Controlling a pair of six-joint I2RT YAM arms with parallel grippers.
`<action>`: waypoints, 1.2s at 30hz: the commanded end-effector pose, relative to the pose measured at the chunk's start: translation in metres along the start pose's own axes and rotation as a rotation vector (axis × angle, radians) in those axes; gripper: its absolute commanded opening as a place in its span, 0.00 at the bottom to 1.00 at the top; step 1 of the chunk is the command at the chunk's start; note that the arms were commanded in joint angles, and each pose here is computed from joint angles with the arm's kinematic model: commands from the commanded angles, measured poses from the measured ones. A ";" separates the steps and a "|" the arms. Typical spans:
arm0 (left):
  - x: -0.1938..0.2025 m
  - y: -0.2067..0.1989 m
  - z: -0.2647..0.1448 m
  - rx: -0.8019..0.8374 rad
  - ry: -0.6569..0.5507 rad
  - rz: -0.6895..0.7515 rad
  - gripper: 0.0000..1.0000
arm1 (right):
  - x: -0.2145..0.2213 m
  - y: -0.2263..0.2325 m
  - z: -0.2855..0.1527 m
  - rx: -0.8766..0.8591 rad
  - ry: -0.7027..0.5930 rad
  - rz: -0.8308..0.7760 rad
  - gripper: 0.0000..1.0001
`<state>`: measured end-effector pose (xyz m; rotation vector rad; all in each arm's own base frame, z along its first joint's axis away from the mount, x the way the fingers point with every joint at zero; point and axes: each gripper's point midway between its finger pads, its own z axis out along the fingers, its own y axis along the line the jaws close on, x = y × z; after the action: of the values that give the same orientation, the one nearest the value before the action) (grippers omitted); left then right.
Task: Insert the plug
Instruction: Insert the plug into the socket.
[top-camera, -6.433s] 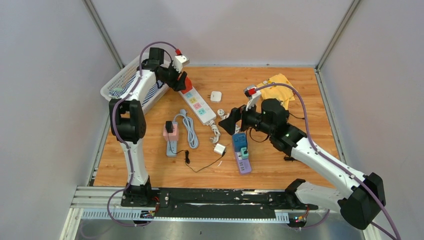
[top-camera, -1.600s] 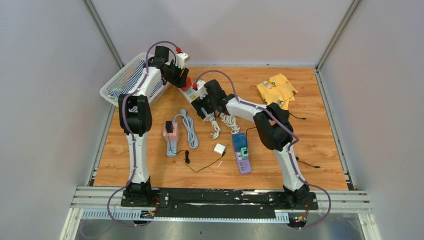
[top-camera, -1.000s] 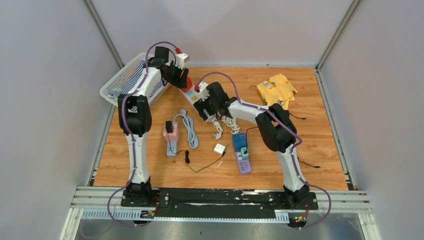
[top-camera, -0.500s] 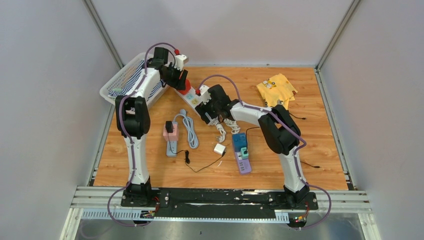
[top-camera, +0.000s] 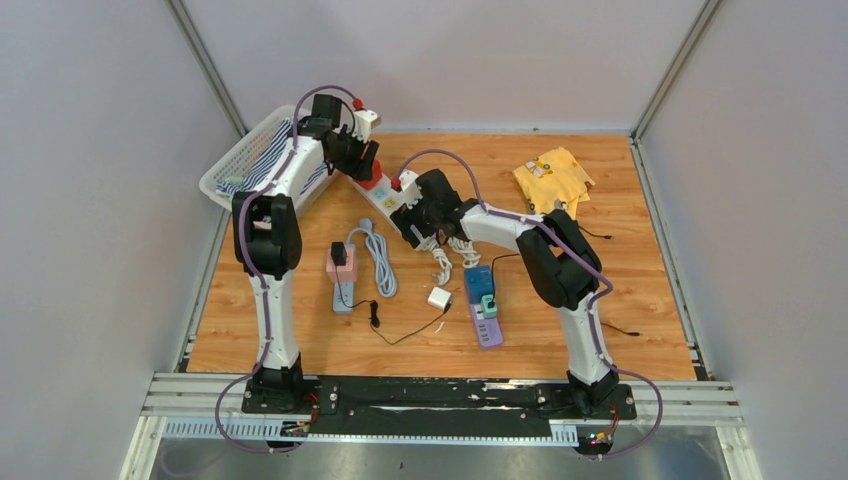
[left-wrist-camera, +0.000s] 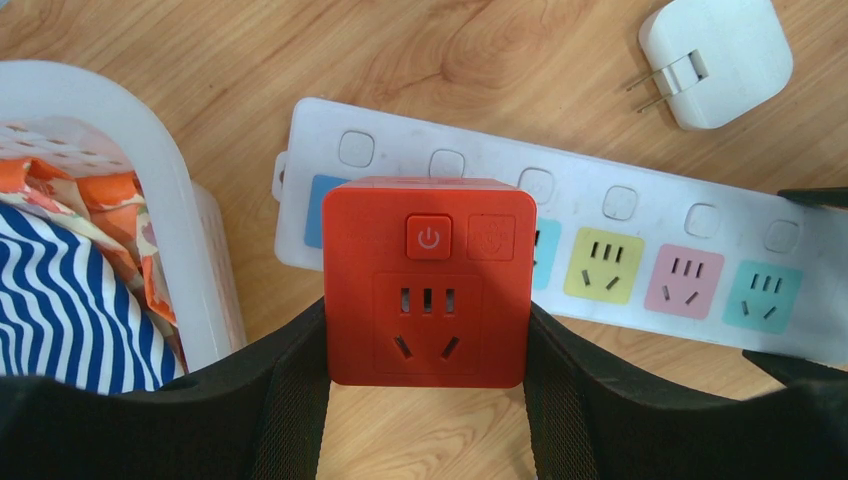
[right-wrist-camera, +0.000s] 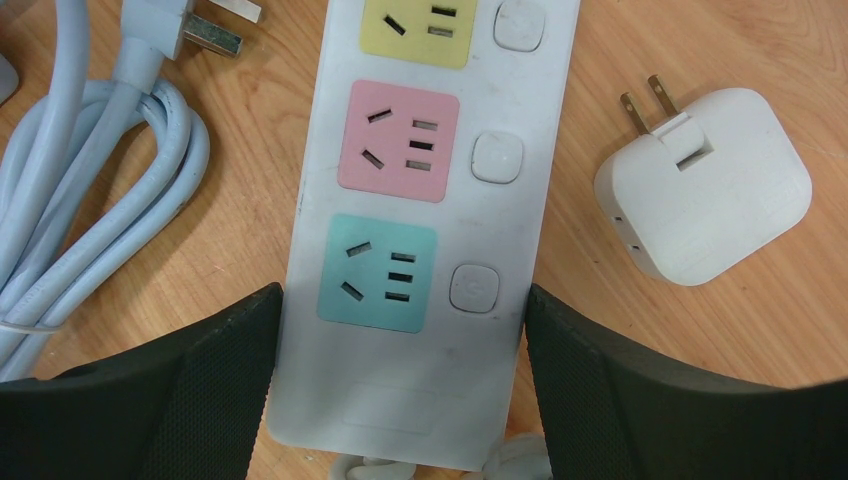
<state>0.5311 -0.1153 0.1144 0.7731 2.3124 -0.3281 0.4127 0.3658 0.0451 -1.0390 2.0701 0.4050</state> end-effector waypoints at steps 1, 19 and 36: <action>0.011 0.002 0.005 -0.012 0.030 0.022 0.00 | 0.052 0.022 -0.003 -0.053 0.165 0.005 0.50; 0.021 -0.015 0.015 0.097 0.038 0.049 0.00 | 0.052 0.021 -0.002 -0.050 0.167 0.004 0.50; 0.008 -0.012 0.006 0.083 0.016 0.077 0.00 | 0.055 0.022 -0.001 -0.053 0.172 0.005 0.50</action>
<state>0.5209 -0.1245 0.1079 0.8906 2.2768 -0.4036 0.4128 0.3659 0.0451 -1.0384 2.0699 0.4053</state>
